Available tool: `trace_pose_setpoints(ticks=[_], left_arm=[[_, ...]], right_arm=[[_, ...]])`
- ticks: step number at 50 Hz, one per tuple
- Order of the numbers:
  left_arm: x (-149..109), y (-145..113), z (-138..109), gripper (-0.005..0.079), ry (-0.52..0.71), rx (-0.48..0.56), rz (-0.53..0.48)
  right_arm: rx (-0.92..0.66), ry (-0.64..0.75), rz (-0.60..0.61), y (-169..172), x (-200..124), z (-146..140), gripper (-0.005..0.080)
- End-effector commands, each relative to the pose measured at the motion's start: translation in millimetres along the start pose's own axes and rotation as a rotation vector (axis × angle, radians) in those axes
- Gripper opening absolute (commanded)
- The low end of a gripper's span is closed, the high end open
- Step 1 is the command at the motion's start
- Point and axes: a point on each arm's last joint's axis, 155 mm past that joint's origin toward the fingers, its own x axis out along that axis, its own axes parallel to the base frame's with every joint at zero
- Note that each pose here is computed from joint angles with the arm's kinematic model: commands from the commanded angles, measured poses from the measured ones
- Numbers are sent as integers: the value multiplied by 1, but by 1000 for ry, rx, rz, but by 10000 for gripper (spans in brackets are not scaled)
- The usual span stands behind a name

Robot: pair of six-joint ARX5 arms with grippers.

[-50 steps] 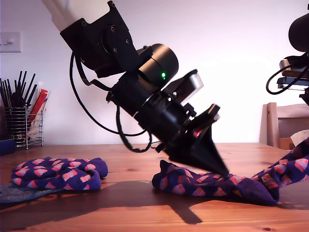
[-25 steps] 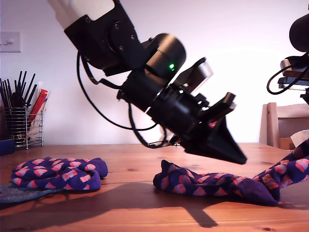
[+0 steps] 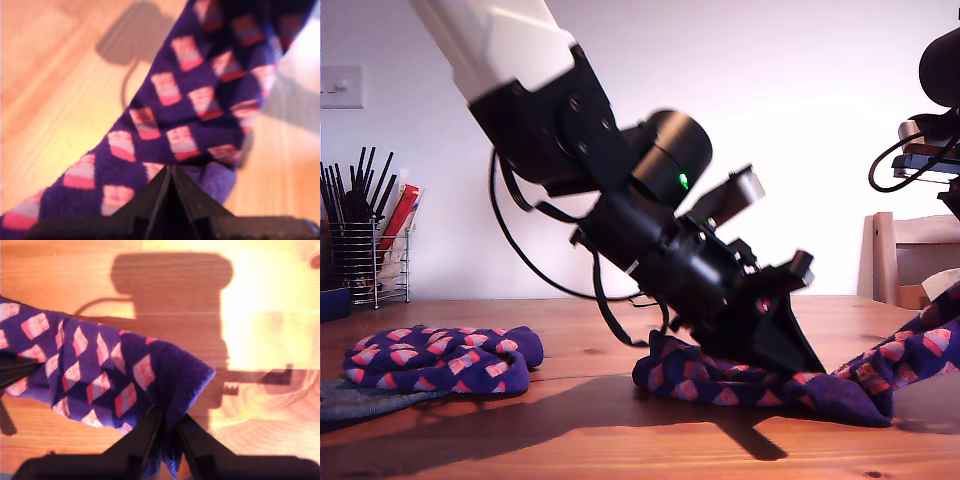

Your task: Fold the socks in front of you. After folding them, place them to the right side.

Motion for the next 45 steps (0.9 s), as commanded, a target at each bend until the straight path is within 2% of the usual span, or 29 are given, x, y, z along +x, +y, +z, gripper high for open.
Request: trace_pose_setpoints(ticks=[1,6,14,24,29,38,45], left_arm=[[10,4,-6,-21,27,-9,-4],[12,5,-4,-21,45,8,-3],[14,6,-3,-21,63,23,-6],[22,4,-23,-21,116,-3,-29],[23,2,-25,-21,122,7,-33],[27,-7,-13,-21,82,50,-47],[30,-14,-2,-21,48,52,-54]], right_arm=[[-15,-6,7,3,-3,-2,-13],[-19,-7,13,5,-4,-2,-13],[-37,-49,95,24,-16,1,-13],[-54,-138,189,49,-47,17,-13],[-71,-166,210,57,-62,24,-13],[-93,-193,266,78,-80,31,-13],[-108,-188,274,85,-81,29,-13]])
